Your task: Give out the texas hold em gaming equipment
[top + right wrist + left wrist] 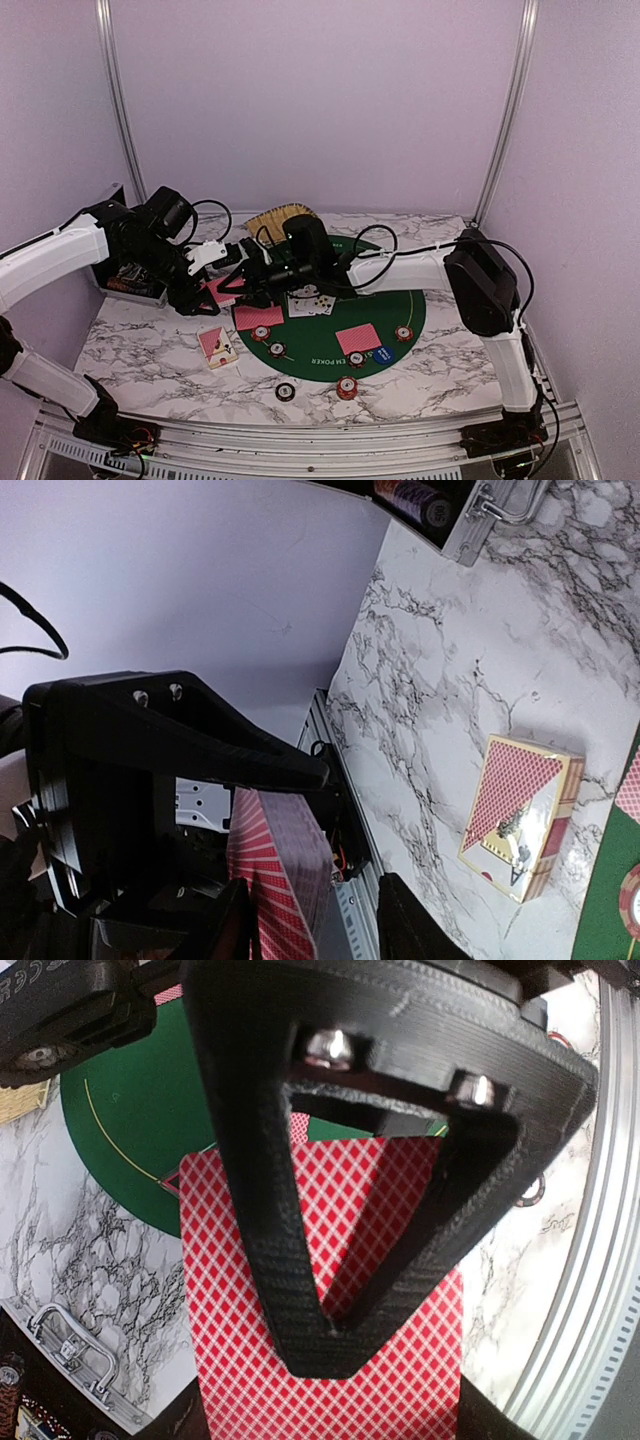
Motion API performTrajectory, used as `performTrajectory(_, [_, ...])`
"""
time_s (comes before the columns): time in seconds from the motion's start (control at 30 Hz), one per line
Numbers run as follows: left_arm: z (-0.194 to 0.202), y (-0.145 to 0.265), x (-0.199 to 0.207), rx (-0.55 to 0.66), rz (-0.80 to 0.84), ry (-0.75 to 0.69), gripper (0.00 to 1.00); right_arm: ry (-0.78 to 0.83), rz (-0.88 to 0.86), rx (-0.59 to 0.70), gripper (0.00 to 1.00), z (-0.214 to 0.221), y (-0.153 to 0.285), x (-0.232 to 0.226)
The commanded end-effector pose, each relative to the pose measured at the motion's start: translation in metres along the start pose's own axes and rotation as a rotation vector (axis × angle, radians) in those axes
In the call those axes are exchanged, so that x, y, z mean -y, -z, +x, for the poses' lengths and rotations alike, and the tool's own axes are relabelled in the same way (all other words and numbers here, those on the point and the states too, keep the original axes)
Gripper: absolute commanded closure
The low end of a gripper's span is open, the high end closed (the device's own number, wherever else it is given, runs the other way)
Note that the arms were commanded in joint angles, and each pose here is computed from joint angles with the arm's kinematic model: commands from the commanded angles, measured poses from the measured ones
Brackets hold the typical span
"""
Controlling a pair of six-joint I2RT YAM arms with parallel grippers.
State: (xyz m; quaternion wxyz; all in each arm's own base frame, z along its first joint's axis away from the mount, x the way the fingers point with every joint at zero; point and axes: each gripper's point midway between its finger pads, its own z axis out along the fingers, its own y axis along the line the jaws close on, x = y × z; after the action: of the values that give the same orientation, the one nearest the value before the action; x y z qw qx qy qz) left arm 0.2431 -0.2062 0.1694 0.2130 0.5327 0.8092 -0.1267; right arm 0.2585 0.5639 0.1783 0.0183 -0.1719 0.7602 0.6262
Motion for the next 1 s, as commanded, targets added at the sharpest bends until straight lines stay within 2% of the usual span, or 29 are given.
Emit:
performTrajectory(0.0, [-0.012, 0.013, -0.002, 0.063, -0.018, -0.009, 1.00, 0.017, 0.010, 0.018, 0.62, -0.008, 0.020, -0.011])
performTrajectory(0.13, [-0.012, 0.014, -0.002, 0.063, -0.020, -0.008, 1.00, 0.024, 0.022, 0.023, 0.74, -0.009, 0.027, -0.012])
performTrajectory(0.33, [-0.011, 0.013, -0.002, 0.062, -0.020, -0.008, 1.00, 0.028, 0.036, 0.018, 0.83, -0.009, 0.034, -0.014])
performTrajectory(0.57, [-0.012, 0.013, -0.002, 0.062, -0.021, -0.009, 1.00, 0.030, 0.045, 0.027, 0.99, -0.013, 0.046, -0.018])
performTrajectory(0.97, [-0.011, 0.012, -0.003, 0.055, -0.026, -0.010, 1.00, -0.007, 0.031, 0.074, 1.00, -0.023, 0.077, -0.021])
